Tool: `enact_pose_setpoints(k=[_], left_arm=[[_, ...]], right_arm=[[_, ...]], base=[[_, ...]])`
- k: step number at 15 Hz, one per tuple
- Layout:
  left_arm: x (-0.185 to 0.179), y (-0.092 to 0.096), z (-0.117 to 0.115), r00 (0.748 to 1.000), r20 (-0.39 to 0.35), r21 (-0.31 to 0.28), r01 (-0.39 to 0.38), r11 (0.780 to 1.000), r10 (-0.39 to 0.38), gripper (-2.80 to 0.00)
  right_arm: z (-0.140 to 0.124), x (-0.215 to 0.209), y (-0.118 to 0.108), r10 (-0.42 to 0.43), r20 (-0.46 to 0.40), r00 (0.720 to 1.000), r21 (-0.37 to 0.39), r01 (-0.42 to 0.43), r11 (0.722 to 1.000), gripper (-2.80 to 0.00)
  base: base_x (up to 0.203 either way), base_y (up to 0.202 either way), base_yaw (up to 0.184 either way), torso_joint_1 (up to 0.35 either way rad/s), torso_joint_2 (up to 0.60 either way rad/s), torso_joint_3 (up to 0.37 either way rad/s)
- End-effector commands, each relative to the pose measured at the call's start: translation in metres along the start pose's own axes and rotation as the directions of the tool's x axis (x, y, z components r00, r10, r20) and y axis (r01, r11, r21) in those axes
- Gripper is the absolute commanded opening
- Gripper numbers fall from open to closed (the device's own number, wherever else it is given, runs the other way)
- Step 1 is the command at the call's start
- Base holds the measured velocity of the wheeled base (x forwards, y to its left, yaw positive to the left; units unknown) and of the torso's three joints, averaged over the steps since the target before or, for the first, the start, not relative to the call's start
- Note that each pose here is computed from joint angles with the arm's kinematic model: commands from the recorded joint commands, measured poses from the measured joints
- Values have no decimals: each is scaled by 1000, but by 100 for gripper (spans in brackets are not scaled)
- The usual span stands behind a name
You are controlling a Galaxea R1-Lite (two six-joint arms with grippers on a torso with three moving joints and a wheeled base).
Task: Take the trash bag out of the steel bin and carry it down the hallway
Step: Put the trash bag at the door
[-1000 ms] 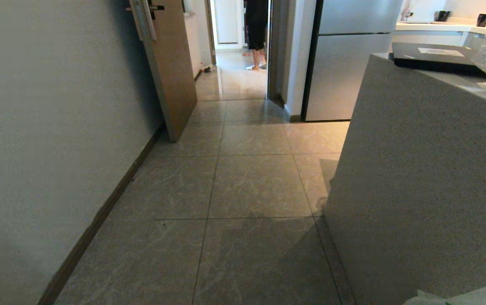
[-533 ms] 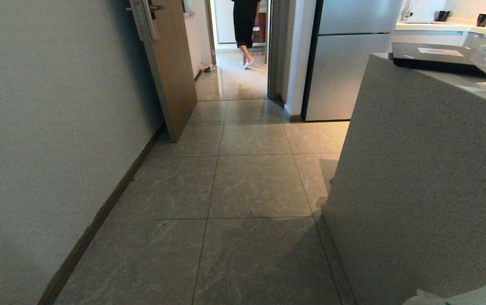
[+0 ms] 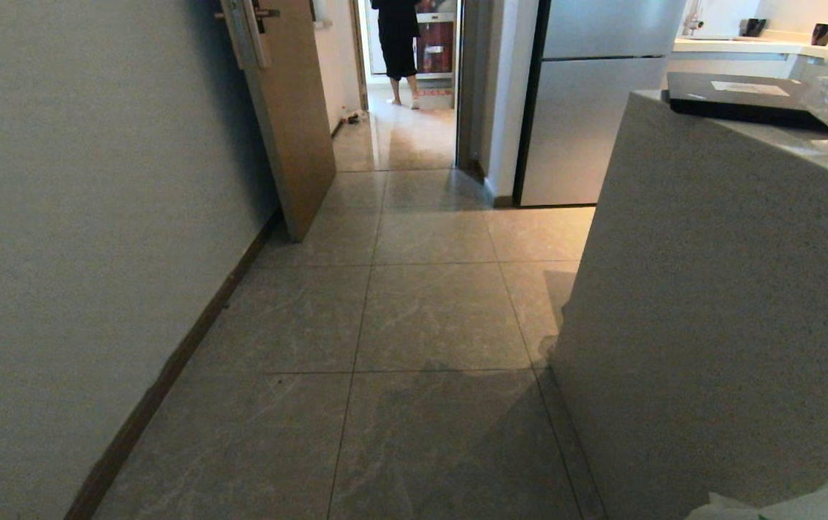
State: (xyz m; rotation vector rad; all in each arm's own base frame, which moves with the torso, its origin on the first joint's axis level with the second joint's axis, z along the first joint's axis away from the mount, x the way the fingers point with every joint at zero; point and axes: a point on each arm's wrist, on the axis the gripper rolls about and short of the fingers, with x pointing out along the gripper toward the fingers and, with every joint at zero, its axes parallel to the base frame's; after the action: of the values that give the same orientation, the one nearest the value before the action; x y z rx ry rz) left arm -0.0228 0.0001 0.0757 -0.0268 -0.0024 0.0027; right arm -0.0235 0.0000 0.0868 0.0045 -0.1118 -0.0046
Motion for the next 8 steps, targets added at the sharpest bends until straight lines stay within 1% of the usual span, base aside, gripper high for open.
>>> enact_pose_setpoints(k=[1, 8], left_arm=[[0, 0, 0, 1000, 1, -1, 0, 1000, 0, -280], [0, 0, 0, 1000, 1, 1, 0, 1000, 0, -280]], right_arm=[[-11, 2, 0, 0, -40, 999, 0, 0, 1000, -280], [-11, 2, 0, 0, -40, 999, 0, 0, 1000, -280]], base=[[0, 0, 0, 0, 0, 0], [0, 0, 0, 0, 0, 0]])
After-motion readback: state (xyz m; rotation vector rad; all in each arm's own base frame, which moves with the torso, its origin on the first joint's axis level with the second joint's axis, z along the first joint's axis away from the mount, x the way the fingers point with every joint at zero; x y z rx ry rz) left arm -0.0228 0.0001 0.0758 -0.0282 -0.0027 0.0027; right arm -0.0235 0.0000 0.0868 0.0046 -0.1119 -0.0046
